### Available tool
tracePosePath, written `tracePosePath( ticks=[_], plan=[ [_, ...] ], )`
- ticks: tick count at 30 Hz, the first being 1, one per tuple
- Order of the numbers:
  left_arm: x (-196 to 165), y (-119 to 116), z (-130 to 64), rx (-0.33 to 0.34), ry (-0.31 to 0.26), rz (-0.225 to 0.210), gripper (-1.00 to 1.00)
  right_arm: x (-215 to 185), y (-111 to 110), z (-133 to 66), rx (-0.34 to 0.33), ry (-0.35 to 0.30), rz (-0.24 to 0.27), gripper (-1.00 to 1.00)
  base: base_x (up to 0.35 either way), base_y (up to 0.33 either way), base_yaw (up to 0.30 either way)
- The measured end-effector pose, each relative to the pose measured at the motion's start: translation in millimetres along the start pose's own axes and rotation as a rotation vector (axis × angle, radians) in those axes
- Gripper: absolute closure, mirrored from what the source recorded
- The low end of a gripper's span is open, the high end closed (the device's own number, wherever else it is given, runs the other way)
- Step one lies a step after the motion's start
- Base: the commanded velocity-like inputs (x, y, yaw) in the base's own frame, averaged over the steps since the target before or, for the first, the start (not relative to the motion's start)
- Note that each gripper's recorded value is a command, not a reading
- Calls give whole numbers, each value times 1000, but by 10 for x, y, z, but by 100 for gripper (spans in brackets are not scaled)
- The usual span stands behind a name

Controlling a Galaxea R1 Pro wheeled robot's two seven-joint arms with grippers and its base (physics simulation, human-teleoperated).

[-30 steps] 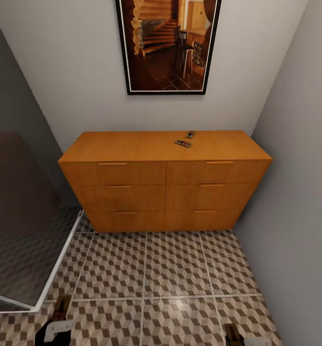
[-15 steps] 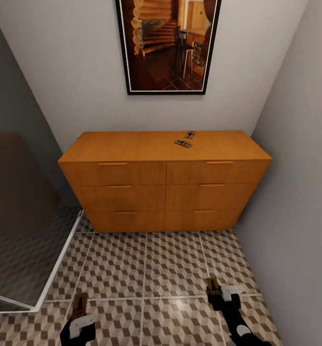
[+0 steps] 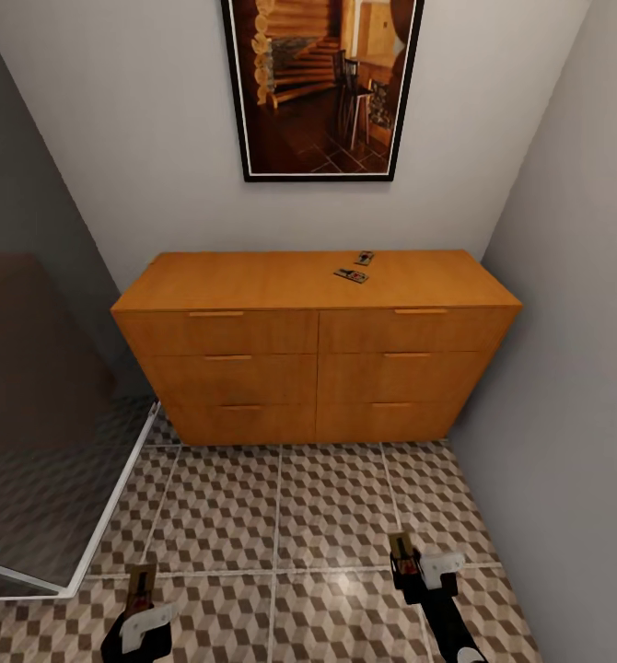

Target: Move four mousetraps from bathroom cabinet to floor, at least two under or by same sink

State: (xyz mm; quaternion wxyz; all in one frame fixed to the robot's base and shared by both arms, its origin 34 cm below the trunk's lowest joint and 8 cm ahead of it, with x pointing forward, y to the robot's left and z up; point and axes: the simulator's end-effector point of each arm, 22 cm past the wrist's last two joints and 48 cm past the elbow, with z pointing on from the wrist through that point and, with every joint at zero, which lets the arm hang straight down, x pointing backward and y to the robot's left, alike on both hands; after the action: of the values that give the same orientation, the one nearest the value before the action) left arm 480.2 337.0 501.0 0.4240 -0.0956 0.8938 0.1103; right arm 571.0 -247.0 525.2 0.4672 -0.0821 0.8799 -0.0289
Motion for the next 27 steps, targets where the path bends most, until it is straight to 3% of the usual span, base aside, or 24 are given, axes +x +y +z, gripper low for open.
tracePosePath(
  ticks=[27],
  plan=[
    [-7, -21, 0, 4, -2, -1, 100, 10, 5, -20, -1, -4, -2, 100, 0, 0, 0]
  ],
)
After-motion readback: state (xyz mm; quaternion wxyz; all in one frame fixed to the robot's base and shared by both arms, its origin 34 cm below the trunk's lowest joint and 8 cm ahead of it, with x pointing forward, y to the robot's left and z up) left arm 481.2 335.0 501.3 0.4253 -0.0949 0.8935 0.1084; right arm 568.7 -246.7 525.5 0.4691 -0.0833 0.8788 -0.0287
